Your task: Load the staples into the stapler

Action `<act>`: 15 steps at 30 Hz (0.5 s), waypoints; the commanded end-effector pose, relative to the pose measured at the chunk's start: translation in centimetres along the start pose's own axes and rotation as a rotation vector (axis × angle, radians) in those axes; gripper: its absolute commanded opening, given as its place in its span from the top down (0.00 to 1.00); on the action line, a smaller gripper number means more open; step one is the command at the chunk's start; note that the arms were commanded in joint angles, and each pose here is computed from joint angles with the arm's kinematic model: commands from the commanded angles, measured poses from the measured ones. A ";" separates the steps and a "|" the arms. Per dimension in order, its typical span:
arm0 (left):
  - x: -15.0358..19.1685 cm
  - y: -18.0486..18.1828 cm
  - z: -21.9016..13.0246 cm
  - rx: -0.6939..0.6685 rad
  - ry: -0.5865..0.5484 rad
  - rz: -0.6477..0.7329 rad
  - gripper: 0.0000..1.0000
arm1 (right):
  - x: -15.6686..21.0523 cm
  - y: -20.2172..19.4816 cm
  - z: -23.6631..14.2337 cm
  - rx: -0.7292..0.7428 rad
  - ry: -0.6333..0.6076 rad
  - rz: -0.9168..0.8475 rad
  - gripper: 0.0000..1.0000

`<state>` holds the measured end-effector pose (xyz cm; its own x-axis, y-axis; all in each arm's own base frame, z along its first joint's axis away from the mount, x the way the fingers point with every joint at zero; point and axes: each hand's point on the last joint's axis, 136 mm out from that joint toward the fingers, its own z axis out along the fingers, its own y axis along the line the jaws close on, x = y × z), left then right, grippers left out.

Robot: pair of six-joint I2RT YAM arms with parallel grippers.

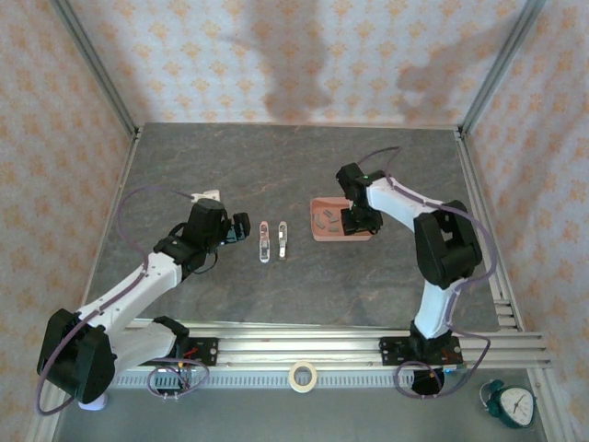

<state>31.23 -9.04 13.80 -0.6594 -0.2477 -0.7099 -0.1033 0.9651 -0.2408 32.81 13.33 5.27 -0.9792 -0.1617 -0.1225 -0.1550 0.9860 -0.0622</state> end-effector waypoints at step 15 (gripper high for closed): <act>0.5 1.0 -0.1 -0.028 0.005 0.022 0.09 | -2.4 2.5 -3.6 -0.007 -0.084 -0.161 0.46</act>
<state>31.05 -8.91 13.75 -0.6590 -0.2415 -0.7123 -0.1008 0.9669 -0.2346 33.13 16.42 9.07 -0.9269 -0.3267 -0.1847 -0.3232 0.9450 -0.0498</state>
